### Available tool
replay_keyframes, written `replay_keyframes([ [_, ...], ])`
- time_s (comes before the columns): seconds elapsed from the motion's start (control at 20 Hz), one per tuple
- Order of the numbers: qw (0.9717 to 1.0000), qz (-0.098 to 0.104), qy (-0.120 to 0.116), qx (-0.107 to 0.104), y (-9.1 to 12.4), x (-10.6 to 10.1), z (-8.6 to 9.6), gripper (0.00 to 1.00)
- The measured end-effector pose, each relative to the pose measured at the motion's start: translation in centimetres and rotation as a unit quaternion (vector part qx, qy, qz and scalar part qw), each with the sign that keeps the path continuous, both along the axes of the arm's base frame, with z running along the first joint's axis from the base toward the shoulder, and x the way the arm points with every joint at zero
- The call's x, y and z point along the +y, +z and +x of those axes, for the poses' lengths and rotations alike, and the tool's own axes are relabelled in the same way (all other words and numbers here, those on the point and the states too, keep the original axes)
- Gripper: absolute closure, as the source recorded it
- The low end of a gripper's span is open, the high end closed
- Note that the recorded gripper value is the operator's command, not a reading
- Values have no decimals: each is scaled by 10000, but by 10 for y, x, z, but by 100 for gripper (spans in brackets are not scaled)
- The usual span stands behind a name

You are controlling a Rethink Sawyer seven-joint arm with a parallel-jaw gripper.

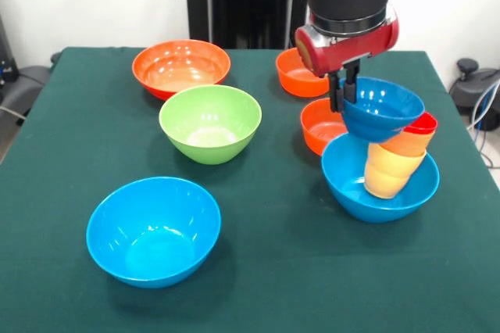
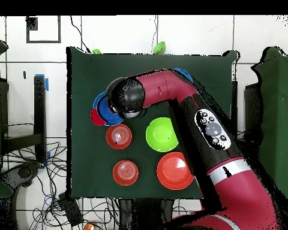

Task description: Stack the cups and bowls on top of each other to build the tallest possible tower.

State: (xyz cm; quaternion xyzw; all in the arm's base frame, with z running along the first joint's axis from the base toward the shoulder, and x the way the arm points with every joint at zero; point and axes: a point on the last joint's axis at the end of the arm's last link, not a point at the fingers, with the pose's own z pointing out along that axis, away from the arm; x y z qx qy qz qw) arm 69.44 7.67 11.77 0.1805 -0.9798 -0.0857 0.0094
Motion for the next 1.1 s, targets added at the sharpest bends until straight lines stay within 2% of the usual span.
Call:
replay_keyframes([
  [0.35,10000,63,35,21,3,14,0,100],
  [1.1,10000,15,-22,54,9,8,8,100],
])
